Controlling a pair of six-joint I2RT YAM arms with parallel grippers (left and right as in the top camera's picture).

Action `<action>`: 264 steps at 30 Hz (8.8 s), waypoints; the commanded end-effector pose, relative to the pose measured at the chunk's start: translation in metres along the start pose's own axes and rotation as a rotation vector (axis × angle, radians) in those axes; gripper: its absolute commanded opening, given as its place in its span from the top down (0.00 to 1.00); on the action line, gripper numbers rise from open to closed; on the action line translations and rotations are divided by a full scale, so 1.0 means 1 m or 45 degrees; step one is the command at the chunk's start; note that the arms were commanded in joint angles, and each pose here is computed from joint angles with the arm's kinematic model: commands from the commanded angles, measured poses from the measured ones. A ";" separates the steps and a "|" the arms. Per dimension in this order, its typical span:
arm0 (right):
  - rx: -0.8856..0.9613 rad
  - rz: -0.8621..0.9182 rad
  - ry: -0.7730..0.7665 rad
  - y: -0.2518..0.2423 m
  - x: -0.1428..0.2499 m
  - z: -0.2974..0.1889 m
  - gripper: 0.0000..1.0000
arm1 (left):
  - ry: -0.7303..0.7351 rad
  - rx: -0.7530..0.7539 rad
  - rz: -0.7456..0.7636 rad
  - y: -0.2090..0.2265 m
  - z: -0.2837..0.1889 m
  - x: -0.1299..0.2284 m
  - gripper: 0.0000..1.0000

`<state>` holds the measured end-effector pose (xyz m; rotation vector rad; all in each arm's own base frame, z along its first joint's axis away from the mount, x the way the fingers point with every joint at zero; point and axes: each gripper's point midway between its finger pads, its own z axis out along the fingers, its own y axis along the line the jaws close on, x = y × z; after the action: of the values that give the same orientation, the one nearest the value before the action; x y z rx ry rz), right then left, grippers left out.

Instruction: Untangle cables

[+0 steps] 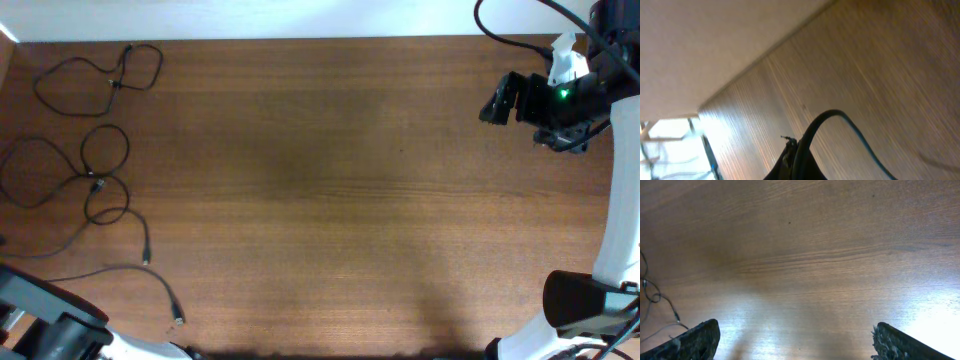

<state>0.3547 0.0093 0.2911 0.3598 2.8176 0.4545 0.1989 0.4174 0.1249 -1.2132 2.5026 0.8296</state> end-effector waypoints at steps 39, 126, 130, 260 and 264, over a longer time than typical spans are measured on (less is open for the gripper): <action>0.008 0.022 0.012 0.000 -0.001 0.005 0.02 | -0.084 0.324 0.305 -0.038 0.013 -0.005 0.01; 0.012 0.024 0.016 -0.001 -0.001 0.005 0.02 | 0.124 0.923 0.279 -0.274 0.002 0.039 1.00; 0.011 0.025 0.016 -0.001 -0.001 0.005 0.02 | 0.116 1.080 0.118 -0.291 -0.014 0.026 1.00; -0.035 0.044 -0.002 0.006 -0.005 0.005 0.02 | 0.583 0.137 -0.896 0.047 0.111 0.093 0.19; -0.033 0.049 0.012 0.005 -0.002 0.005 0.02 | 0.575 0.136 -0.897 0.046 0.117 0.092 0.22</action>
<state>0.3585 0.0108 0.2927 0.4005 2.7985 0.4776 0.0994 0.4448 0.0093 -2.2618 2.0693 0.2668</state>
